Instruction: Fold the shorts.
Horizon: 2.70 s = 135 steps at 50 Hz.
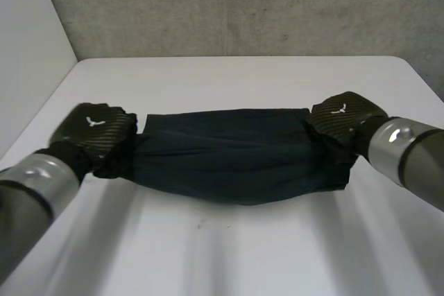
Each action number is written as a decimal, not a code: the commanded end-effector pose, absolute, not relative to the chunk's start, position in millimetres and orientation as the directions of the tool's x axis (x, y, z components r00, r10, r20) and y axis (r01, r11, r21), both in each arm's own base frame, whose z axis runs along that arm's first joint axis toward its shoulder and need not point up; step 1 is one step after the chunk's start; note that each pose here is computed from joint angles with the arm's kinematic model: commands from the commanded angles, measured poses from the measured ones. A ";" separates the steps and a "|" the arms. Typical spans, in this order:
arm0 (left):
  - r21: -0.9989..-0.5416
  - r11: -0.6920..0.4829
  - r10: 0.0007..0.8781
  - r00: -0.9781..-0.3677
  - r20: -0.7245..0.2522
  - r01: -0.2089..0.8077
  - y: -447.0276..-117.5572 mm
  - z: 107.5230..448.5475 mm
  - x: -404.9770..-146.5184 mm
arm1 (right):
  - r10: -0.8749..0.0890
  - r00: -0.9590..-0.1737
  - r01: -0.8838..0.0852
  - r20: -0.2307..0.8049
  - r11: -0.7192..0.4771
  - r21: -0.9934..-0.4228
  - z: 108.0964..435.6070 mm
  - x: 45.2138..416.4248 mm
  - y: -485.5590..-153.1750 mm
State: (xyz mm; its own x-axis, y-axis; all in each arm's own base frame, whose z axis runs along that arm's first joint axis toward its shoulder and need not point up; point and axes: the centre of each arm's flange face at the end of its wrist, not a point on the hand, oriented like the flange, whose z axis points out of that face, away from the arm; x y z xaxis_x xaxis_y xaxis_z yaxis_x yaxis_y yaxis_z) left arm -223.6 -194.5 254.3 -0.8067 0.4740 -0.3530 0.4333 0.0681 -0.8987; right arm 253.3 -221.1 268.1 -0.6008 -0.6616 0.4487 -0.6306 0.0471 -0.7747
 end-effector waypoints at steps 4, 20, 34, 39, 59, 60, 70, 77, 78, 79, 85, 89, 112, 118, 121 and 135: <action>-0.893 0.113 0.468 -0.816 -0.338 0.435 -172.3 258.4 -208.1 | -0.685 -0.565 -0.653 0.460 0.030 -0.757 270.6 246.3 -194.5; -0.889 0.133 0.419 -0.838 -0.349 0.437 -266.1 218.3 -237.2 | -0.581 -0.619 -0.619 0.529 -0.054 -0.784 232.1 275.0 -266.2; -0.778 -0.610 0.012 -0.981 -0.196 0.148 -340.6 454.1 -255.6 | 0.019 -0.894 -0.312 0.448 -0.743 -0.592 416.9 300.1 -341.7; -0.696 -0.711 -0.022 -0.992 -0.122 0.101 -333.7 479.4 -254.2 | 0.078 -0.923 -0.272 0.376 -0.825 -0.496 442.9 299.3 -335.8; -0.938 -0.168 0.185 -0.925 -0.332 0.303 -311.1 253.8 -264.3 | -0.408 -0.709 -0.471 0.576 -0.334 -0.816 231.9 316.9 -318.0; -0.939 -0.133 0.195 -0.920 -0.340 0.318 -309.8 240.0 -264.1 | -0.433 -0.693 -0.480 0.575 -0.318 -0.818 220.5 317.9 -316.0; -0.850 0.207 0.355 -0.847 -0.396 0.485 -266.2 145.7 -253.2 | -0.636 -0.586 -0.606 0.502 -0.068 -0.793 146.8 306.6 -281.7; -0.793 0.308 0.405 -0.827 -0.390 0.525 -229.5 164.8 -234.2 | -0.714 -0.549 -0.664 0.434 0.057 -0.746 163.6 287.5 -244.8; -0.789 0.314 0.410 -0.825 -0.390 0.529 -223.3 168.5 -231.0 | -0.723 -0.546 -0.670 0.424 0.072 -0.739 164.0 285.5 -240.6; -0.788 0.314 0.412 -0.824 -0.389 0.529 -220.5 170.3 -229.9 | -0.729 -0.545 -0.674 0.414 0.088 -0.734 164.3 283.8 -237.2; -0.784 0.315 0.416 -0.821 -0.392 0.534 -208.2 173.6 -224.3 | -0.758 -0.569 -0.669 0.320 0.200 -0.716 156.0 273.1 -220.7; -0.788 0.307 0.418 -0.819 -0.393 0.534 -203.5 175.4 -223.2 | -0.756 -0.595 -0.628 0.274 0.226 -0.744 153.5 267.1 -223.4; -0.905 0.185 0.536 -0.811 -0.233 0.382 -212.2 183.0 -195.5 | -0.669 -0.732 -0.428 0.125 0.310 -0.849 158.1 258.0 -242.7; -0.909 0.188 0.577 -0.791 -0.204 0.372 -214.5 176.3 -189.4 | -0.671 -0.732 -0.424 0.116 0.315 -0.849 158.0 259.1 -241.9; -0.910 0.169 0.565 -0.794 -0.225 0.379 -220.2 175.3 -186.2 | -0.673 -0.730 -0.425 0.116 0.316 -0.848 157.6 259.0 -241.4; -0.899 0.184 0.582 -0.781 -0.226 0.397 -233.7 154.8 -190.0 | -0.687 -0.720 -0.426 0.101 0.322 -0.846 154.9 259.7 -237.4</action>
State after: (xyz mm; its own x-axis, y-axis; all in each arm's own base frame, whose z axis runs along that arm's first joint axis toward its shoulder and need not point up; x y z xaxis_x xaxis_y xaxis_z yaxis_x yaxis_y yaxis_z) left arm -187.5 -230.3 164.7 -0.7898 0.5674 -0.2329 0.3854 0.1636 -0.9082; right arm 260.0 -238.2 155.6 -0.7216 -0.6845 0.1037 -0.4256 0.3205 -0.8462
